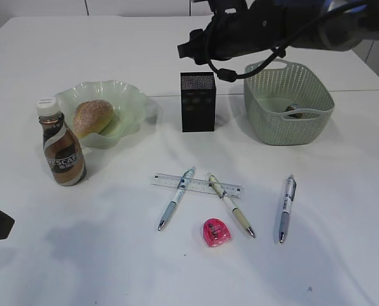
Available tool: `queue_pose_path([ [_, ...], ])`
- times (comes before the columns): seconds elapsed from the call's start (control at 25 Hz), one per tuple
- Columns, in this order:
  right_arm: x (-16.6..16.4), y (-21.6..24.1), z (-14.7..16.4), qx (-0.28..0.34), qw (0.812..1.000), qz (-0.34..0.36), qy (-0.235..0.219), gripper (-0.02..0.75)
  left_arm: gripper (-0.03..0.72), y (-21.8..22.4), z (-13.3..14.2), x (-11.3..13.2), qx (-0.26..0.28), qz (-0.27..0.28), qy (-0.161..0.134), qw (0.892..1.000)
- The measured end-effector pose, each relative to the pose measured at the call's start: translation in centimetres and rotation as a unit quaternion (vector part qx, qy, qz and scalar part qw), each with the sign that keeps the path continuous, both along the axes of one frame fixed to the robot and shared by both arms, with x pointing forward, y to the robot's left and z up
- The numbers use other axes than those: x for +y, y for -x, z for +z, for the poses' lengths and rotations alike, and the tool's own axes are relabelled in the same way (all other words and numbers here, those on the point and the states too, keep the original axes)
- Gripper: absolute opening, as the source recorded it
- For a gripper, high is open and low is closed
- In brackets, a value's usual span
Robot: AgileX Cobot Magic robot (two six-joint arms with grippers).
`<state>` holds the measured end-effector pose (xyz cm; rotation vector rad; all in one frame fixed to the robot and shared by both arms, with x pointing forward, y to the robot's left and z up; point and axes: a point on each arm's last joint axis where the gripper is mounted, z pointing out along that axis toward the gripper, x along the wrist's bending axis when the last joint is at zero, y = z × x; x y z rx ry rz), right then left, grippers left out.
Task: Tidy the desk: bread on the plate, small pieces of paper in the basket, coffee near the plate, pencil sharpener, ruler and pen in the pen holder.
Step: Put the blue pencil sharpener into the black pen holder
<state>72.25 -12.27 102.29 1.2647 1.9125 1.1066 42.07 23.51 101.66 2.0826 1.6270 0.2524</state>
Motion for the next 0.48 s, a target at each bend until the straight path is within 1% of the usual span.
queue_pose_path([
  [0.16,-0.4,1.3,1.9,0.035,0.999,0.007,0.011,0.414,0.405,0.0,0.0,0.0,0.000,0.000,0.000,1.000],
  [0.28,-0.6,2.3,3.2,0.057,0.998,0.011,0.018,0.396,0.405,0.0,0.0,0.0,0.000,0.000,0.000,1.000],
  [0.36,-1.0,3.5,4.8,0.075,0.997,0.015,0.024,0.382,0.405,0.0,0.0,0.0,0.001,0.000,0.000,1.000],
  [0.4,-1.0,3.7,4.9,0.081,0.996,0.016,0.026,0.381,0.405,0.0,0.0,0.0,0.001,0.000,0.000,1.000],
  [0.48,-1.3,4.8,5.9,0.107,0.993,0.019,0.033,0.376,0.405,0.0,0.0,0.0,0.001,0.000,0.000,1.000],
])
